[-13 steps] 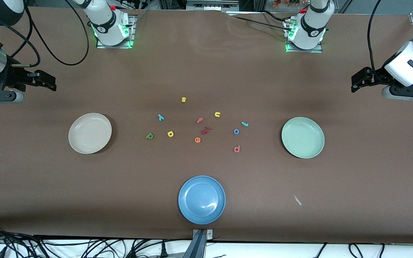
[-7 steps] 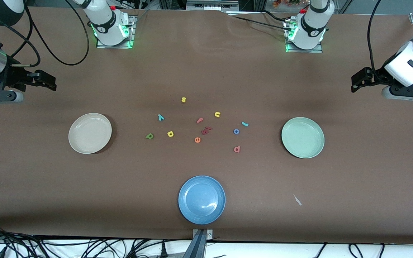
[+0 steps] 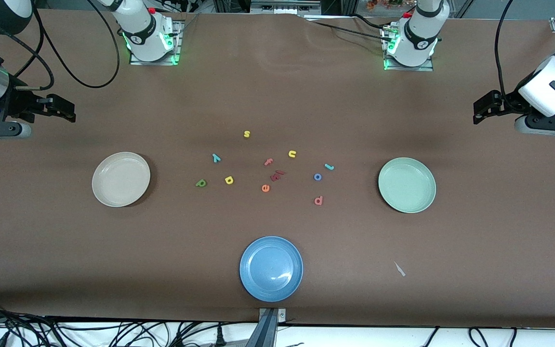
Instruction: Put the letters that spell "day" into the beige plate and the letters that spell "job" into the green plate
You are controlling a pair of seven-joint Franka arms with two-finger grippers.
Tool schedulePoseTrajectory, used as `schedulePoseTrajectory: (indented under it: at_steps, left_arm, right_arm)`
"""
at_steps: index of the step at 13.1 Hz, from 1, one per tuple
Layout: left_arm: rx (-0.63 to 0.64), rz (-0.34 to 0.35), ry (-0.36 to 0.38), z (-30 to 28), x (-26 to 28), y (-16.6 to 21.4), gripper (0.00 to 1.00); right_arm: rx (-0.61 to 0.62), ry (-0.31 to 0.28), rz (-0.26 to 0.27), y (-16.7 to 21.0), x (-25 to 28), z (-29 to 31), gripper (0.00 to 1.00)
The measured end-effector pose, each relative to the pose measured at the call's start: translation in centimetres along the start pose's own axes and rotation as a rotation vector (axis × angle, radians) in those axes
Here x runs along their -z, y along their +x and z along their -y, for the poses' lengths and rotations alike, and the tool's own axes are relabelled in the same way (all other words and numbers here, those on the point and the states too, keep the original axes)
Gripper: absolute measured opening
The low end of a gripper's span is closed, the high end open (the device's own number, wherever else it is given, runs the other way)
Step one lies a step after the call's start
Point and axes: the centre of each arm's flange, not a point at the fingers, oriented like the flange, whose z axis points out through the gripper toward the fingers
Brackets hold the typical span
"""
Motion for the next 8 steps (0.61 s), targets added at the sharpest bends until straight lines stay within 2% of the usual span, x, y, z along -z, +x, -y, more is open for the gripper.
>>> schedulePoseTrajectory:
  at_steps: [8]
  left_arm:
    - [0.012,0.025,-0.003,0.73,-0.99,0.38,1.00]
  right_arm:
    - [0.000,0.000,0.000,0.00,-0.01,-0.01,1.00]
